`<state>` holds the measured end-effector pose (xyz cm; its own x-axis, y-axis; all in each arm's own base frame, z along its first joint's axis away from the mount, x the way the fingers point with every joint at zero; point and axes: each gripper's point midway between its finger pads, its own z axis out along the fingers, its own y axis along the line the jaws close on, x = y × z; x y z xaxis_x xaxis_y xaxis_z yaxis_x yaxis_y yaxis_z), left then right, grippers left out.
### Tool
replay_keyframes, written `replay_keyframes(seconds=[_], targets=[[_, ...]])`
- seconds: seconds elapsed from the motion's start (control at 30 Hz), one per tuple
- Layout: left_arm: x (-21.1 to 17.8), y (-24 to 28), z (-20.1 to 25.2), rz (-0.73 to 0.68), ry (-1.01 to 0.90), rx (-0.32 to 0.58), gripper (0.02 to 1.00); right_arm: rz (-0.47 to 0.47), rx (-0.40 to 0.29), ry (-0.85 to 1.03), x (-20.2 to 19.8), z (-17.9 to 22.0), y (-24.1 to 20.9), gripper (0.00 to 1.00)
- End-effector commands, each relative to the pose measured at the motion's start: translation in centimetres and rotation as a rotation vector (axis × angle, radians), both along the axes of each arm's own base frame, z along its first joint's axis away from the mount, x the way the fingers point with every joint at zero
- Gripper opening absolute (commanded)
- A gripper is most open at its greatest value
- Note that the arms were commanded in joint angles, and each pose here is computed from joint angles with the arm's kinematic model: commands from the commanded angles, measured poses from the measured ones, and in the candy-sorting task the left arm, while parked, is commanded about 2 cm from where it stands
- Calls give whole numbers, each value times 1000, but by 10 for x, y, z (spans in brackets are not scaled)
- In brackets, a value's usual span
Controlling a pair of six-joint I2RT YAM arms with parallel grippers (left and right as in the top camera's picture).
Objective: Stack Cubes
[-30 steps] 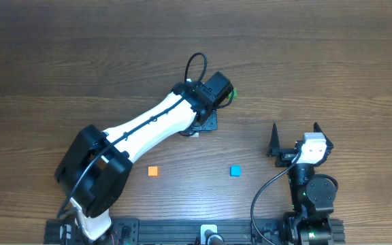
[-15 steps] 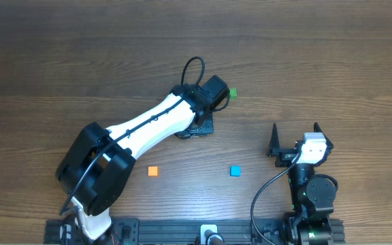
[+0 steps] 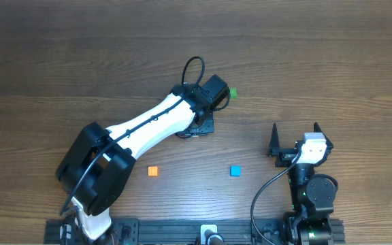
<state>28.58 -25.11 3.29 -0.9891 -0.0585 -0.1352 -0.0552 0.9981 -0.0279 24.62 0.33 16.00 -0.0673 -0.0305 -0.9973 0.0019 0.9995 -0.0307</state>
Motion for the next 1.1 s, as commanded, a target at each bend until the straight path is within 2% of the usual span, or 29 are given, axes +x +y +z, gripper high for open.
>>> replay_keyframes(seconds=[0.03, 1.1], targets=[[0, 3, -5, 22, 12, 5, 42, 4, 3, 4, 0, -3, 0, 991], [1, 7, -11, 29, 22, 19, 80, 4, 3, 4, 0, -3, 0, 991]])
